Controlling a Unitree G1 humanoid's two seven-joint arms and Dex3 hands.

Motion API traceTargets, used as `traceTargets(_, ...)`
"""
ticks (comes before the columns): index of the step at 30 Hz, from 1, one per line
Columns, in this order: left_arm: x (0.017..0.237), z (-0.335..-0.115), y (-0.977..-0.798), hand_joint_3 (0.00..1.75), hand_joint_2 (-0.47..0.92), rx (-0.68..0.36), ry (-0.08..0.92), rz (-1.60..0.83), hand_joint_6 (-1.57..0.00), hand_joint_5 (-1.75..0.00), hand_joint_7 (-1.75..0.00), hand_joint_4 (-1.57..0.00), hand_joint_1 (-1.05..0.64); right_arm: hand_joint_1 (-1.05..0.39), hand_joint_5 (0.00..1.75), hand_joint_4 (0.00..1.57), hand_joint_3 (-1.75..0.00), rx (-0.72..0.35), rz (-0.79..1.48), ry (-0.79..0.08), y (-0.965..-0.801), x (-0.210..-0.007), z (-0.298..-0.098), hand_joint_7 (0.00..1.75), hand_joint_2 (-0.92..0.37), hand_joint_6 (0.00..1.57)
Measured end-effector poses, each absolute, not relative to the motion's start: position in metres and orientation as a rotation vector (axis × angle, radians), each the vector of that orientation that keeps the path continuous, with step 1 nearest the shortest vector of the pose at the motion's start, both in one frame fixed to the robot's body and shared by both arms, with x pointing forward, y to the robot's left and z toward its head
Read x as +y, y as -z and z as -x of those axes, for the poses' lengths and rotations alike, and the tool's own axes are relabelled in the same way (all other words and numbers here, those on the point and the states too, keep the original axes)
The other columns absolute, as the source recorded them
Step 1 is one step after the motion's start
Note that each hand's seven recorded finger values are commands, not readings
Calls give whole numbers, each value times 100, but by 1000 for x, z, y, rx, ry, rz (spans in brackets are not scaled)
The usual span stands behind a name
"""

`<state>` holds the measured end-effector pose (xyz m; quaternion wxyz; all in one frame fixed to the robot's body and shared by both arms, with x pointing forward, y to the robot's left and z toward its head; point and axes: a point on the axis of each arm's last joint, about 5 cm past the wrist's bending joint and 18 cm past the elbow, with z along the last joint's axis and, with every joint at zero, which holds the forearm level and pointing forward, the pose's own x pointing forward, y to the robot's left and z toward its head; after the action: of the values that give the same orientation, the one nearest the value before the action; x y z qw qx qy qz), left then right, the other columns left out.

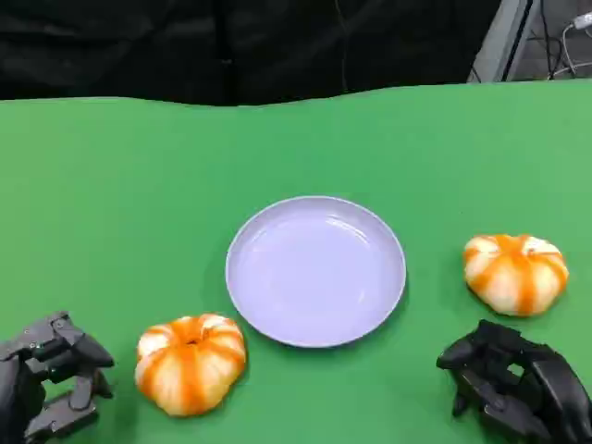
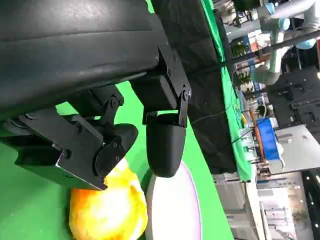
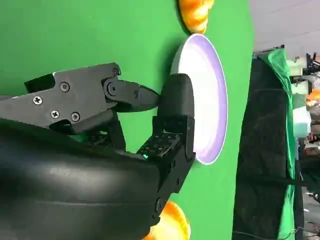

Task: Grasp the bread from the table and place it into the plate.

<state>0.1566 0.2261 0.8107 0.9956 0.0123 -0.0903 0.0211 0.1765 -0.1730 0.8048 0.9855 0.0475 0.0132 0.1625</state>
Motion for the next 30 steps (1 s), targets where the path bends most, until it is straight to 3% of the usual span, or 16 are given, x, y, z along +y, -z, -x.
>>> traceTargets(19,225,-157,-810,112,55,-183,-52,-32,-97,-146,-120,-97,6,-26,175,64,-46,25,-95,-330,-805,-173,-177,111,-92,75)
traceTargets(20,225,-157,-810,89,60,-184,-52,-32,-88,-96,-78,-89,5,-27,175,64,-46,25,-95,-330,-805,-173,-177,111,-92,75)
traceTargets(21,225,-157,-810,71,67,-186,-57,-26,-94,-59,-45,-96,4,-27,175,64,-46,26,-95,-331,-805,-173,-177,111,-92,75)
traceTargets(23,225,-158,-810,39,75,-184,-79,26,-87,-14,-10,-90,-7,-26,175,64,-46,26,-96,-334,-805,-173,-177,111,-92,74)
traceTargets(26,223,-160,-810,12,86,-180,-92,144,-79,-2,-1,-83,-22,-26,175,64,-46,27,-98,-340,-805,-174,-177,111,-92,74)
traceTargets(27,223,-160,-810,11,90,-177,-90,155,-68,-1,-1,-71,-37,-25,175,64,-46,27,-98,-340,-805,-174,-177,111,-92,74)
traceTargets(30,223,-158,-810,14,92,-173,-83,167,-57,0,0,-61,-50,-25,175,65,-46,27,-98,-340,-805,-174,-177,111,-92,74)
